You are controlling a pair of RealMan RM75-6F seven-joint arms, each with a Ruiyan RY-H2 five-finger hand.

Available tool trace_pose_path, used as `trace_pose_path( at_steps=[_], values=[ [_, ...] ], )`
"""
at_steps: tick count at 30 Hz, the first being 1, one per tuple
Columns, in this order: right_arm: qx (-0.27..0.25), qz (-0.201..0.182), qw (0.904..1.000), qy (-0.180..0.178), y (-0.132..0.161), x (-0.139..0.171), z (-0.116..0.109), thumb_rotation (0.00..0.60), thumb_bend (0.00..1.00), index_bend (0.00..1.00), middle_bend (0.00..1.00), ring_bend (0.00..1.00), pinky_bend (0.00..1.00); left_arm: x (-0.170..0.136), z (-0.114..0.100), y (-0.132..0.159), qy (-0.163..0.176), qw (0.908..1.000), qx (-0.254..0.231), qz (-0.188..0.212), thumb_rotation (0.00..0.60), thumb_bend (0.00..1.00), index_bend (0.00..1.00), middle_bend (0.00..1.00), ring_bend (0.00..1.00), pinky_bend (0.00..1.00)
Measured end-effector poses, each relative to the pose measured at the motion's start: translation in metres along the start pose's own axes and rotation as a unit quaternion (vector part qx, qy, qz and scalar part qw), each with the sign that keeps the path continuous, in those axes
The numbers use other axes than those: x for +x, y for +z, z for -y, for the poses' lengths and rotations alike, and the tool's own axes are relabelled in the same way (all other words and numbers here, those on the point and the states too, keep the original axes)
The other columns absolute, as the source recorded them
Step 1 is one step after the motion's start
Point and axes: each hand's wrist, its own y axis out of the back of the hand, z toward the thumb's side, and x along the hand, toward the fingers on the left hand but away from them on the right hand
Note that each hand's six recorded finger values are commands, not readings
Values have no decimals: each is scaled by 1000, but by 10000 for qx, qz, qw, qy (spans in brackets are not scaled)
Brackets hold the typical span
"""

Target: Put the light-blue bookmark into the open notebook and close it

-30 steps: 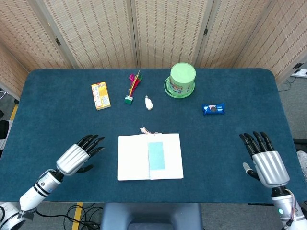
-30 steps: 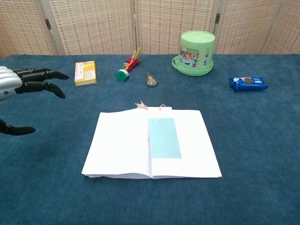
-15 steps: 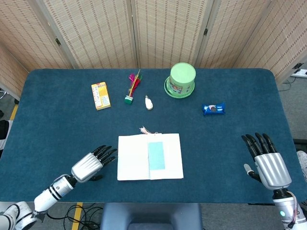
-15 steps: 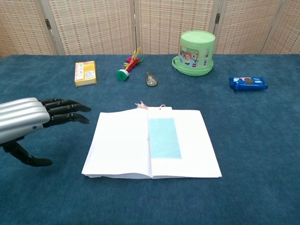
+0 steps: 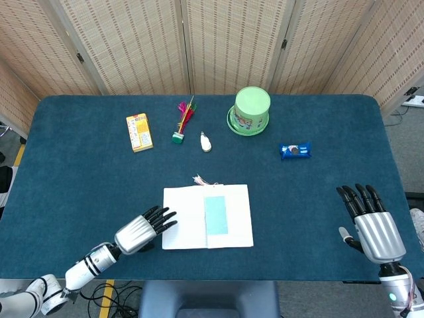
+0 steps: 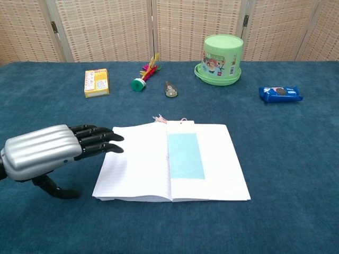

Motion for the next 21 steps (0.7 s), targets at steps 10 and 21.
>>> trace_pose_path(
  at_steps=[10, 21],
  values=[
    [-33, 87, 10000, -33, -4, 2, -2, 600, 212, 0, 100, 0, 0, 20, 0, 5, 154, 9998, -107, 49, 600, 202, 118, 74, 65, 152],
    [-79, 192, 9998, -33, -10, 5, -1, 600, 212, 0, 100, 0, 0, 38, -1, 16, 248, 9992, -278, 166, 600, 203, 138, 74, 65, 152]
  ],
)
